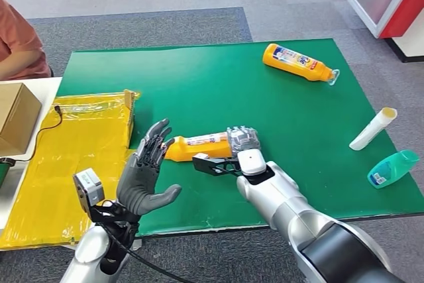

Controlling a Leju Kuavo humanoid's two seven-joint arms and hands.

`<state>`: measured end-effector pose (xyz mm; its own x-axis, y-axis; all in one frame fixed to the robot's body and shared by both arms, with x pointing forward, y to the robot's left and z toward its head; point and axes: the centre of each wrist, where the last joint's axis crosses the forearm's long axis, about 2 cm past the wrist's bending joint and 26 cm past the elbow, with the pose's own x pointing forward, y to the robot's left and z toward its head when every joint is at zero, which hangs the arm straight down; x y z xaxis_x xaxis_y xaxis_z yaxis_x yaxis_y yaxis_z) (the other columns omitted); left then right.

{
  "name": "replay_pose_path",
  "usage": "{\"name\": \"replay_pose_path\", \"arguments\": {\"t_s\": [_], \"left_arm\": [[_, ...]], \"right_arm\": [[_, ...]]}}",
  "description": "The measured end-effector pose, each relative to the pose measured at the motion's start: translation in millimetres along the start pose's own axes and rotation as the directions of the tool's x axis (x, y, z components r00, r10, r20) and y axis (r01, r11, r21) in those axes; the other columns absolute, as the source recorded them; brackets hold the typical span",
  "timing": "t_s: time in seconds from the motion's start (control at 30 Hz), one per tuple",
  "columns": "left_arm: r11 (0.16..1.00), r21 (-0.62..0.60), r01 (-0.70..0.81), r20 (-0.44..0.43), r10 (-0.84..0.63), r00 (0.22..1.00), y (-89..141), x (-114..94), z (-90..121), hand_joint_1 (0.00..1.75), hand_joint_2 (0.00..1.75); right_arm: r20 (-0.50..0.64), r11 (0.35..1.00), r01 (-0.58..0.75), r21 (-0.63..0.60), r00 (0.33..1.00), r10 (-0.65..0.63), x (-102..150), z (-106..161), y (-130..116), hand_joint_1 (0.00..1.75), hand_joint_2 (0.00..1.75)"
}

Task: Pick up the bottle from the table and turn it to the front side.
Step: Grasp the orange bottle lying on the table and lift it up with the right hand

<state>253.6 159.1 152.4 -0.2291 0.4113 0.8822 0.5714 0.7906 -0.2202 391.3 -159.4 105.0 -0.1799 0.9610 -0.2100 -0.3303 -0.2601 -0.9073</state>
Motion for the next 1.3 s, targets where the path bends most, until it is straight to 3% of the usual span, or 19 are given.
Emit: {"name": "replay_pose_path", "arguments": {"t_s": [0.47, 0.63, 0.77, 1.03, 1.3], "left_arm": [[1.000, 0.008, 0.002, -0.001, -0.002, 1.000, -0.1, -0.2, 0.3, 0.00, 1.75], [1.000, 0.019, 0.004, -0.007, -0.004, 1.000, -0.3, -1.3, 2.4, 0.00, 1.75], [0.999, 0.033, 0.007, -0.018, -0.007, 1.000, -0.3, -2.9, 7.1, 0.00, 1.75], [0.998, 0.058, 0.023, 0.000, -0.023, 1.000, 1.8, -1.4, 14.2, 0.00, 1.75], [0.994, 0.085, 0.073, 0.051, -0.078, 0.996, 8.7, 5.5, 17.3, 0.00, 1.75]], "right_arm": [[0.012, 0.999, 0.051, -0.018, 0.999, -0.051, 1.3, 0.7, 1.7, 1.75, 1.75], [0.060, 0.972, 0.228, -0.055, 0.972, -0.225, -4.2, -1.1, -4.4, 1.75, 1.75], [0.123, 0.907, 0.413, -0.088, 0.908, -0.401, -12.6, -3.9, -18.4, 1.75, 1.75], [0.287, 0.650, 0.757, -0.073, 0.640, -0.713, -33.2, -3.8, -39.6, 1.75, 1.75], [0.438, 0.195, 0.980, -0.034, 0.190, -0.879, -61.2, 11.5, -37.2, 1.75, 1.75]]}}
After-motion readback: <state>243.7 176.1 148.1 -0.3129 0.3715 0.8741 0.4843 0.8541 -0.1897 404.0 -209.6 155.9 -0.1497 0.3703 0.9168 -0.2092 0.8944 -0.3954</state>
